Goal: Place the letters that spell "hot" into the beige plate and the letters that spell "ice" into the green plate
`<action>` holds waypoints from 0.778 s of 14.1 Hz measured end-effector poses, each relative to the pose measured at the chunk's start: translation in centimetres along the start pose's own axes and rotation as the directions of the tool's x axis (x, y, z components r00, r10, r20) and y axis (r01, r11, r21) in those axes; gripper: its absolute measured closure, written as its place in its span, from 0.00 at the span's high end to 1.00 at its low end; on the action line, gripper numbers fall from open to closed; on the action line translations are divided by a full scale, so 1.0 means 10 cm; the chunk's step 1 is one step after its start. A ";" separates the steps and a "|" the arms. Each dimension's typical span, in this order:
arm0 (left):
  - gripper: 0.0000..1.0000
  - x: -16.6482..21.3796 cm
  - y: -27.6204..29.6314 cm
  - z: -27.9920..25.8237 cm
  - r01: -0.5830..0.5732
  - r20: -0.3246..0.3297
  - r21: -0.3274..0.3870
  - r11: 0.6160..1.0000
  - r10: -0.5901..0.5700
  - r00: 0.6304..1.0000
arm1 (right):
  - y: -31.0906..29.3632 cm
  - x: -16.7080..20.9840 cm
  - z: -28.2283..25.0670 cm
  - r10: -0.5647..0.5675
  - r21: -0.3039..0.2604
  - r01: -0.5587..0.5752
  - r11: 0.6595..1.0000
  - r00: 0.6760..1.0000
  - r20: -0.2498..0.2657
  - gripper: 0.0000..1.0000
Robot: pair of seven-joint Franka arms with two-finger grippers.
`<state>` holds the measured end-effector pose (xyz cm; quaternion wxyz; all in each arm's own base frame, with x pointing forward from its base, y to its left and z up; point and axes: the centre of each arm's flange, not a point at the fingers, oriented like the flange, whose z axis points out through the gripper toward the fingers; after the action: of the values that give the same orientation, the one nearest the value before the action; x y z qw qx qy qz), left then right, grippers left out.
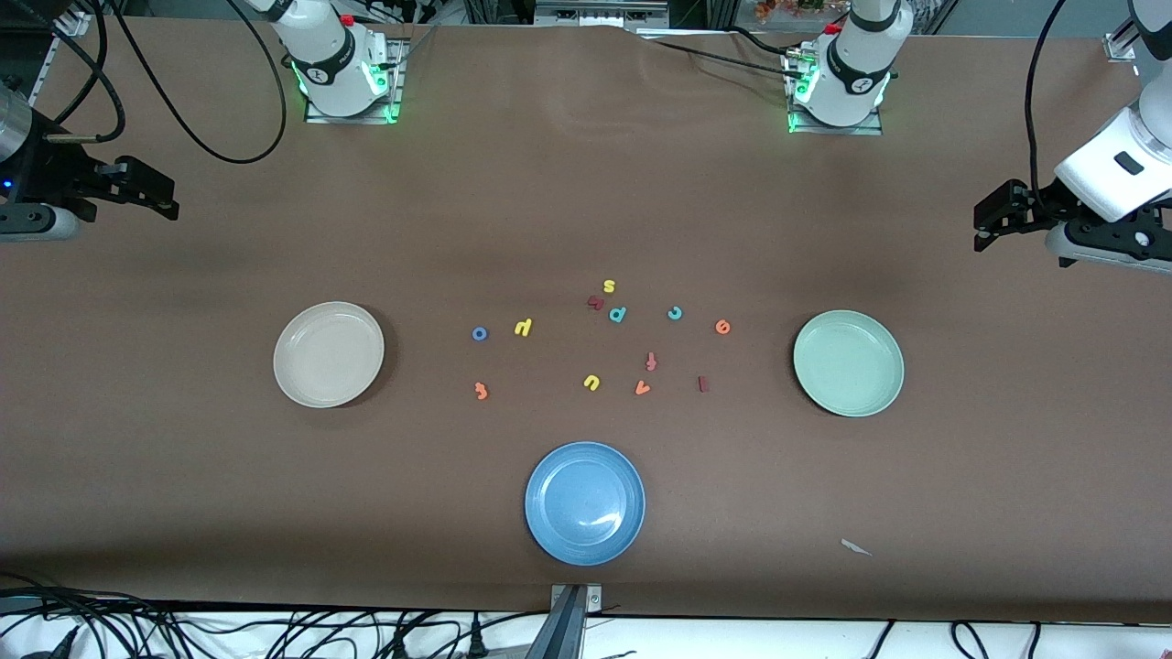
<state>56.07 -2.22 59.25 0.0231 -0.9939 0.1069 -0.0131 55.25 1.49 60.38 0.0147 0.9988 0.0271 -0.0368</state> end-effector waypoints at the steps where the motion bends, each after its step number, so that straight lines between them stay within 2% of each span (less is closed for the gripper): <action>1: 1.00 0.00 0.00 0.00 0.000 0.004 -0.001 1.000 0.000 1.000 | 0.00 0.00 0.00 0.000 0.000 0.000 1.000 1.000 0.000 1.00; 11: 1.00 -0.02 0.00 0.05 0.001 0.026 -0.002 1.000 -0.001 1.000 | 0.00 0.00 0.01 0.000 0.000 0.000 1.000 1.000 0.001 1.00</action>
<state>55.93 -2.12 58.80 0.0232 -0.9941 0.1063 0.0000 55.28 1.50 60.32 0.0147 0.9988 0.0271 -0.0373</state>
